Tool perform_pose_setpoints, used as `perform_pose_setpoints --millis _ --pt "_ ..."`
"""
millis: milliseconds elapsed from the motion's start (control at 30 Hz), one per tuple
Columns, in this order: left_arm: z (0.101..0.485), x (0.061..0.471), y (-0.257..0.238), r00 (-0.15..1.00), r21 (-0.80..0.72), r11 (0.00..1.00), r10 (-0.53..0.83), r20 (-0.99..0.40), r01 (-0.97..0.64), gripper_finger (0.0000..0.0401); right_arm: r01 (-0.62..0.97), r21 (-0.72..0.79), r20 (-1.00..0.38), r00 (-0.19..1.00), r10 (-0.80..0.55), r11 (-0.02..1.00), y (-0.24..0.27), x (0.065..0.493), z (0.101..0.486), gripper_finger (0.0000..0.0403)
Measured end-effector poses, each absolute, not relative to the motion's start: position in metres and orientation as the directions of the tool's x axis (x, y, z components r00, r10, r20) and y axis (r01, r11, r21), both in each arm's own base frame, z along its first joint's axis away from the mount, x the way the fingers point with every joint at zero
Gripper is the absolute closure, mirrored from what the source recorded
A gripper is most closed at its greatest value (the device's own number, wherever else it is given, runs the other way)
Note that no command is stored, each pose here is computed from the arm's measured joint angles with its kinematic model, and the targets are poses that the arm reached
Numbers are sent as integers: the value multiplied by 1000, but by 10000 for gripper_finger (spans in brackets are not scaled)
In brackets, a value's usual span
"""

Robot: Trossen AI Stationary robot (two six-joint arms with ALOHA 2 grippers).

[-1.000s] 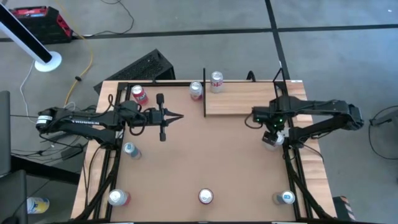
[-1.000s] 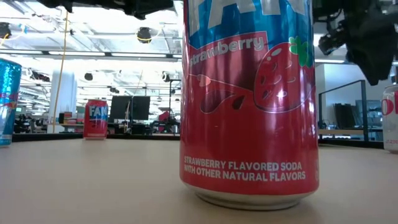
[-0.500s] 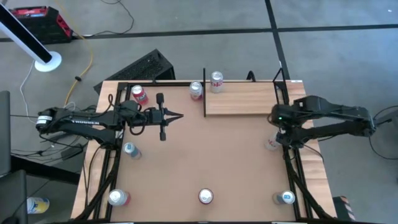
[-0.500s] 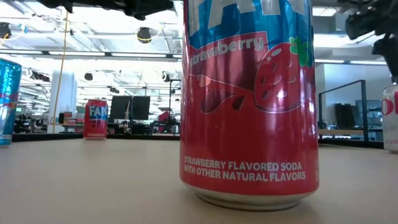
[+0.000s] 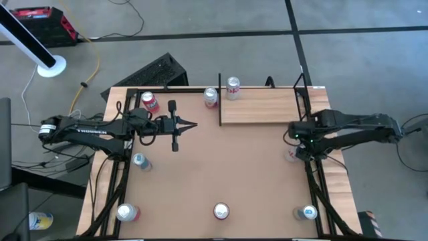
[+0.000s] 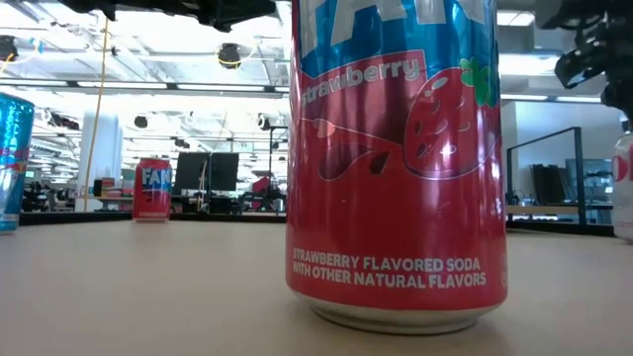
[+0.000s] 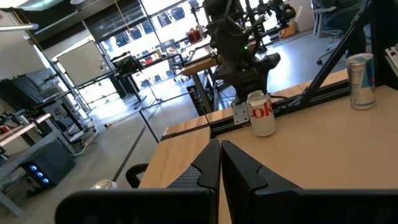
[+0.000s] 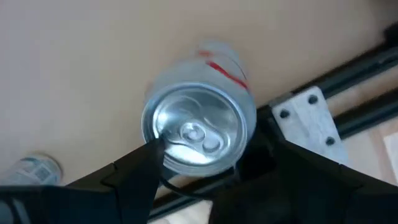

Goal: Place canned beverage on shelf
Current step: Put the red-silver soda can on the shelf

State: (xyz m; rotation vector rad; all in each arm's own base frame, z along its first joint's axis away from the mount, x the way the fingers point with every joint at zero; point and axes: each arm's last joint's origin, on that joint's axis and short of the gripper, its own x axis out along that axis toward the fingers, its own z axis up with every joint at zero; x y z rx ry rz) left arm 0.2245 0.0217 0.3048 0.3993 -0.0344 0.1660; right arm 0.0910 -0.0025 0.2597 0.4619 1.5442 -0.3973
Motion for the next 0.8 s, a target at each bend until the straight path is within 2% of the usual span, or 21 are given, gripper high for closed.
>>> perform_pose_setpoints --millis 333,533,800 --pt "305 225 22 986 391 905 154 66 -168 401 511 19 -999 -22 36 860 -1 91 261 75" --pt "305 224 24 985 391 904 162 66 -175 401 499 -7 -999 41 -32 866 -3 93 277 75" --pt "305 224 26 983 383 905 172 66 -184 401 483 39 -997 71 6 875 -1 94 283 75"
